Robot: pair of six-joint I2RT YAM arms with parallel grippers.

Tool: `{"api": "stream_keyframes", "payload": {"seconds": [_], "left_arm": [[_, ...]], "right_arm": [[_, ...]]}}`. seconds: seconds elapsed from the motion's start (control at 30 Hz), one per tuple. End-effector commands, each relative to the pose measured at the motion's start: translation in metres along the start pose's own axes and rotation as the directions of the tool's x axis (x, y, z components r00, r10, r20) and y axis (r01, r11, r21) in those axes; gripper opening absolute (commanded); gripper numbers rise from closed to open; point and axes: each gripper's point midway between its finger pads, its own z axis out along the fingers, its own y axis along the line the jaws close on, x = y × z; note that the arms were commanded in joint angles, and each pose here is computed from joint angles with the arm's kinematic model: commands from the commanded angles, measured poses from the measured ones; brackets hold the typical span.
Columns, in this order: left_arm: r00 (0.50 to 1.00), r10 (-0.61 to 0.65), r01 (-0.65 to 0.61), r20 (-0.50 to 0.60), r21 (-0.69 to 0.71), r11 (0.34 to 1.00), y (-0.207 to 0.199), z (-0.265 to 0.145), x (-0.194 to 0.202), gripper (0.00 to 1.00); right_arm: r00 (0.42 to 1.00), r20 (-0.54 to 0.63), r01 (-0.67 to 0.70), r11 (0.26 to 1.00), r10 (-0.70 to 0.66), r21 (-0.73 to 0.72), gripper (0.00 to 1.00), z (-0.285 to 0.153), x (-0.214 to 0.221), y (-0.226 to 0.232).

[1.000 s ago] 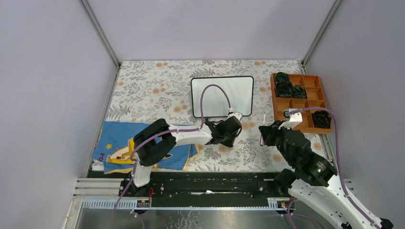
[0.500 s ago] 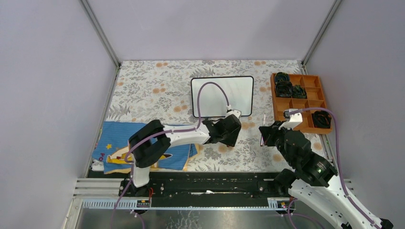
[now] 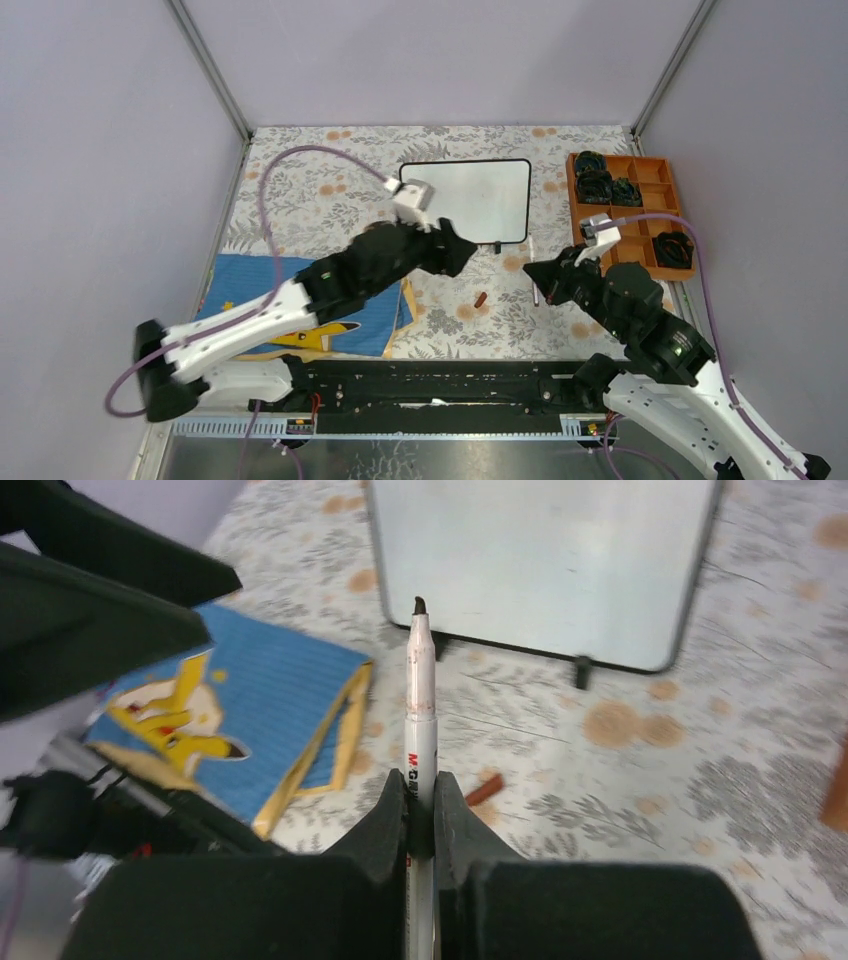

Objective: Write a sentence on the whiteboard
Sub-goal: Place the pen cap at the center of the board, then adjust the whiteboard marker.

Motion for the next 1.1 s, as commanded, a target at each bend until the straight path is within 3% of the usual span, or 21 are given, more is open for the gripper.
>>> {"api": "stream_keyframes", "payload": {"seconds": [0.0, 0.1, 0.17, 0.3, 0.5, 0.8, 1.07], "left_arm": [[0.954, 0.016, -0.091, 0.298, 0.239, 0.967, -0.03, -0.055, -0.053, 0.77], [0.898, 0.001, -0.19, 0.44, 0.387, 0.902, -0.045, -0.1, -0.063, 0.83], [0.879, -0.03, -0.216, 0.475, 0.455, 0.864, -0.051, -0.123, -0.064, 0.89], [0.906, -0.028, -0.231, 0.423, 0.549, 0.803, -0.066, -0.144, -0.055, 0.94], [0.927, -0.057, -0.21, 0.37, 0.64, 0.739, -0.082, -0.16, -0.05, 0.94], [0.946, -0.09, -0.156, 0.31, 0.683, 0.714, -0.084, -0.153, -0.051, 0.91], [0.955, -0.149, -0.109, 0.257, 0.77, 0.629, -0.091, -0.153, -0.063, 0.83]], "right_arm": [[0.996, 0.038, 0.089, 0.929, -0.081, -0.359, 0.0, -0.011, -0.035, 0.075], [0.994, 0.02, 0.101, 0.843, -0.107, -0.529, 0.0, -0.017, -0.041, 0.112], [0.993, 0.0, 0.094, 0.777, -0.12, -0.622, 0.0, -0.021, -0.043, 0.133], [0.991, -0.036, 0.057, 0.647, -0.129, -0.76, 0.0, -0.029, -0.045, 0.165], [0.982, -0.088, 0.014, 0.532, -0.166, -0.847, 0.0, -0.031, -0.043, 0.186], [0.969, -0.111, 0.014, 0.497, -0.221, -0.867, 0.0, -0.037, -0.039, 0.188], [0.963, -0.121, 0.014, 0.493, -0.242, -0.87, 0.0, -0.038, -0.034, 0.186]]}}
